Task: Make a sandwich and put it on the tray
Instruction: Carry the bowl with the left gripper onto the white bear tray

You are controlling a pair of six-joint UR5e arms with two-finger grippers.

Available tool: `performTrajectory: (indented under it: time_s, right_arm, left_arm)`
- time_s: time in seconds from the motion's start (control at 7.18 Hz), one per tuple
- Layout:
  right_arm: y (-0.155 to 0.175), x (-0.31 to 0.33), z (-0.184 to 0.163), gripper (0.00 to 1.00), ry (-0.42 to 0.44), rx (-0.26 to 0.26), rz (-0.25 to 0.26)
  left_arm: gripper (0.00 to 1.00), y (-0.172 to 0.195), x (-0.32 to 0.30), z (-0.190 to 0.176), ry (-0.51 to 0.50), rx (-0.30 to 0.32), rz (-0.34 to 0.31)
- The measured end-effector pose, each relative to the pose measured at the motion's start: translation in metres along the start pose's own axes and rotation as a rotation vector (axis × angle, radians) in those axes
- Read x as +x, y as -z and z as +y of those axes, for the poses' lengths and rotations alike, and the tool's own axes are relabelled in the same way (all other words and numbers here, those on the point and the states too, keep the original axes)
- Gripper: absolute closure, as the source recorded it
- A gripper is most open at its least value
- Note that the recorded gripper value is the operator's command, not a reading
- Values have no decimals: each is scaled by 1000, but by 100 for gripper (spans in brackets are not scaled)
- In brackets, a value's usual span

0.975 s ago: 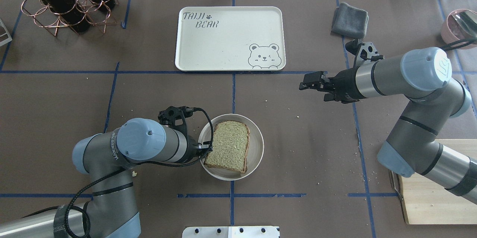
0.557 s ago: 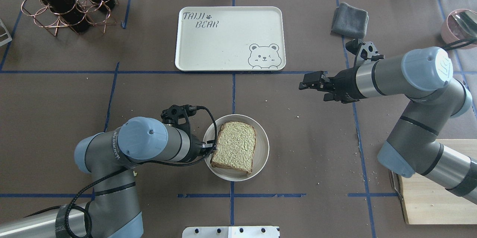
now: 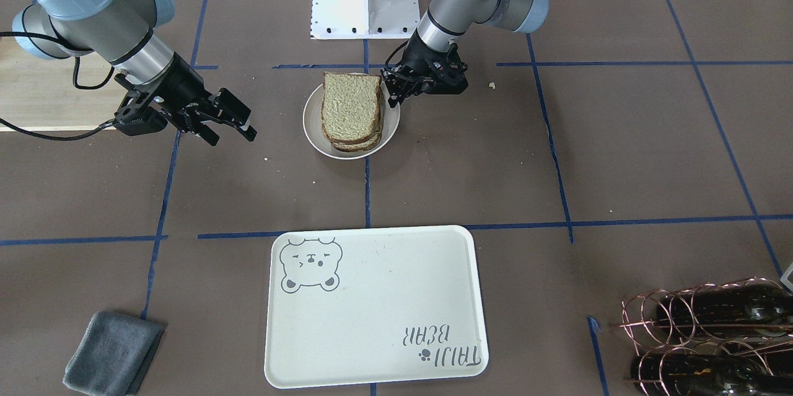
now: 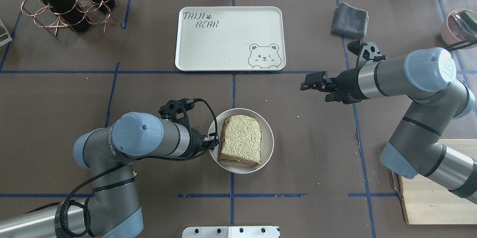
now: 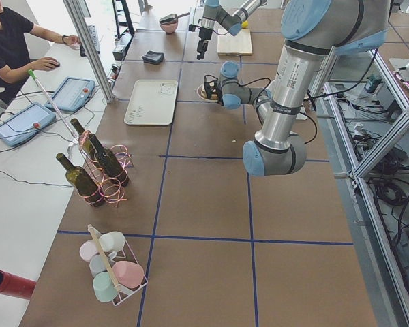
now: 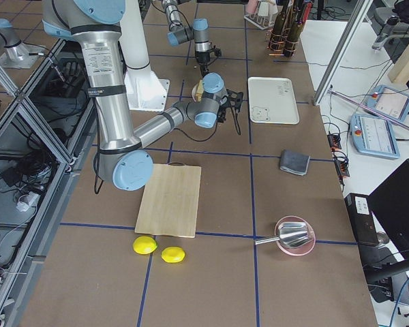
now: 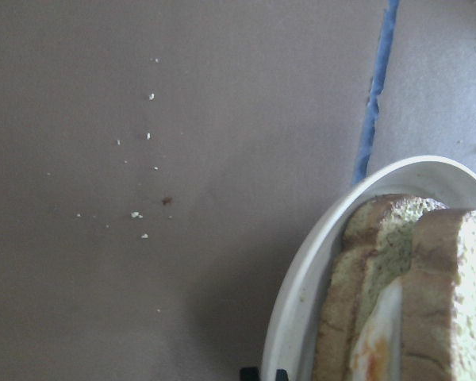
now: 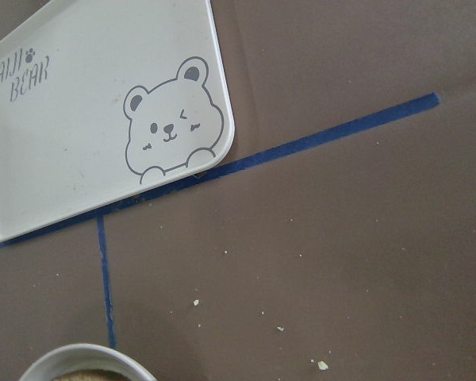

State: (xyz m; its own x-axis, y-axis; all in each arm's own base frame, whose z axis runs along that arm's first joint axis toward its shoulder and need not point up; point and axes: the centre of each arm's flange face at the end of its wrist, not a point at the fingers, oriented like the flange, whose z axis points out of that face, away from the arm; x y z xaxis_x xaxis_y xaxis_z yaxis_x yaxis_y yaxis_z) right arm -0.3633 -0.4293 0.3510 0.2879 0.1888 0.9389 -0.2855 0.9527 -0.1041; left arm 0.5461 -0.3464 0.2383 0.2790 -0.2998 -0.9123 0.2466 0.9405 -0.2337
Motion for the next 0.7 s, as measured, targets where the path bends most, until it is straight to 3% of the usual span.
performTrajectory:
  time_s: [0.28,0.7]
  right_arm:
    - [11,12,6,0,-3,-3,7]
    - [26,27,13,0,-7,-3,15]
  left_arm:
    - [100,12,19,-35,133,43,65]
    - [100,-14,82,-116,319,143,85]
